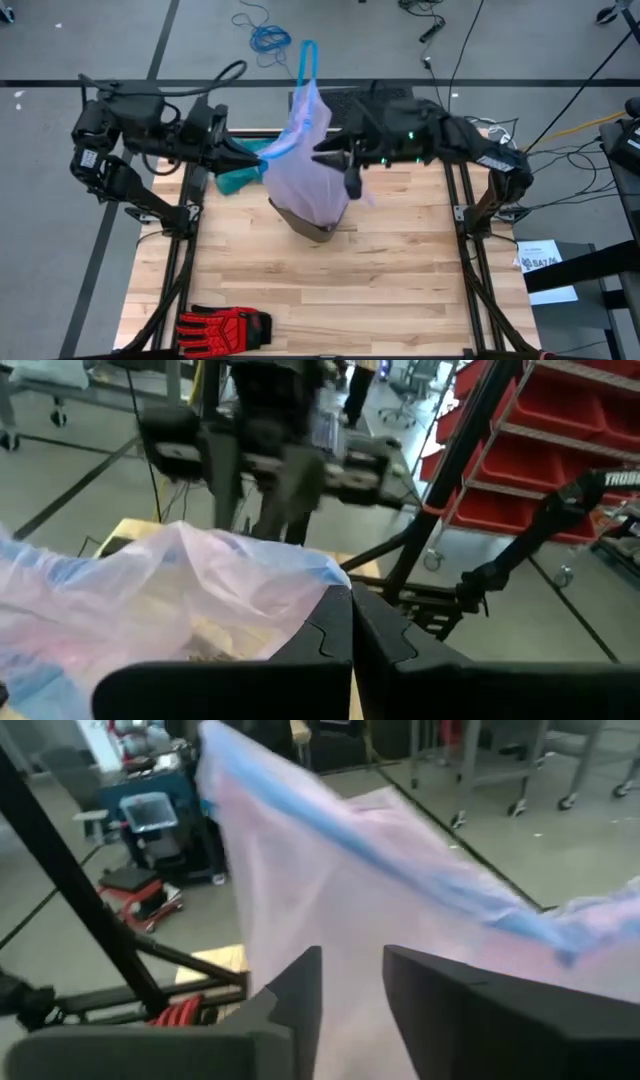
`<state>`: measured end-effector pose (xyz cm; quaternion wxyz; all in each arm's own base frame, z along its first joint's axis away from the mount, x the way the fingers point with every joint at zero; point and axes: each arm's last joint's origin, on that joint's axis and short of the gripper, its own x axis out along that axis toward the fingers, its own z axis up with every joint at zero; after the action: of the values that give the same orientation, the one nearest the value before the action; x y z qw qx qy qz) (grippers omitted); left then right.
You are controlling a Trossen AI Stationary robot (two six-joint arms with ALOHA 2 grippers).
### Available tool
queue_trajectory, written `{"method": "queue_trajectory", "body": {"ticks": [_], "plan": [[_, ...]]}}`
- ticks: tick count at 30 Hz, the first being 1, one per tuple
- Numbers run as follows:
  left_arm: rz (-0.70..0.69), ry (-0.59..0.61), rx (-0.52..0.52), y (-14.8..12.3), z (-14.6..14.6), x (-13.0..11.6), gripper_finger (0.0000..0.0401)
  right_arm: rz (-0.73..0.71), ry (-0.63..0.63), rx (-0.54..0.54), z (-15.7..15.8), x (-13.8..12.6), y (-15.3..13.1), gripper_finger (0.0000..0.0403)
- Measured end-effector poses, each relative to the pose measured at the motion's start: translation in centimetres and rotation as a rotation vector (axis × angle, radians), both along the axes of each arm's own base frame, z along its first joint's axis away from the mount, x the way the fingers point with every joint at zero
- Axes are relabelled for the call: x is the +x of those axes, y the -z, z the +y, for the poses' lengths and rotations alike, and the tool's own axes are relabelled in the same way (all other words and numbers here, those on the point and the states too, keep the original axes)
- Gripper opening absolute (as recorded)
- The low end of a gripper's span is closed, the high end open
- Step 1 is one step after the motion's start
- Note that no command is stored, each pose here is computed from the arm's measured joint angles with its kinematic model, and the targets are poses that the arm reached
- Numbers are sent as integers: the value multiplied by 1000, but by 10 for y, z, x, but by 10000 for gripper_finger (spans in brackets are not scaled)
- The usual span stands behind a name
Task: Place trash/remove bag and relplace
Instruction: Remove the pink trash bag from the black trash bin
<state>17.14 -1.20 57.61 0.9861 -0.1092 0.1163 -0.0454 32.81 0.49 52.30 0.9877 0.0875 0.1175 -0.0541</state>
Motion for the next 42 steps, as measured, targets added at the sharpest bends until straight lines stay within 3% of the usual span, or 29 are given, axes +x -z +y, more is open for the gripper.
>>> {"method": "queue_trajectory", "body": {"ticks": [11, 19, 22, 25, 32, 42], "plan": [[-8, -18, 52, -1, 1, -2, 0, -114, 151, 6, 55, 43, 17, 252], [5, -27, 77, 2, 2, 9, 0, -119, 335, -39, 66, 83, 48, 287], [-29, -27, 79, -1, 2, 11, 0, -87, 426, -75, 66, 94, 61, 272], [-58, -27, 79, -3, 2, 11, 0, -68, 479, -99, 65, 96, 67, 230], [-108, -29, 77, -9, 2, 4, 0, -62, 509, -187, 66, 94, 63, 24], [-174, -31, 73, -17, 3, -10, 0, -1, 467, -161, 55, 95, 69, 1]]}}
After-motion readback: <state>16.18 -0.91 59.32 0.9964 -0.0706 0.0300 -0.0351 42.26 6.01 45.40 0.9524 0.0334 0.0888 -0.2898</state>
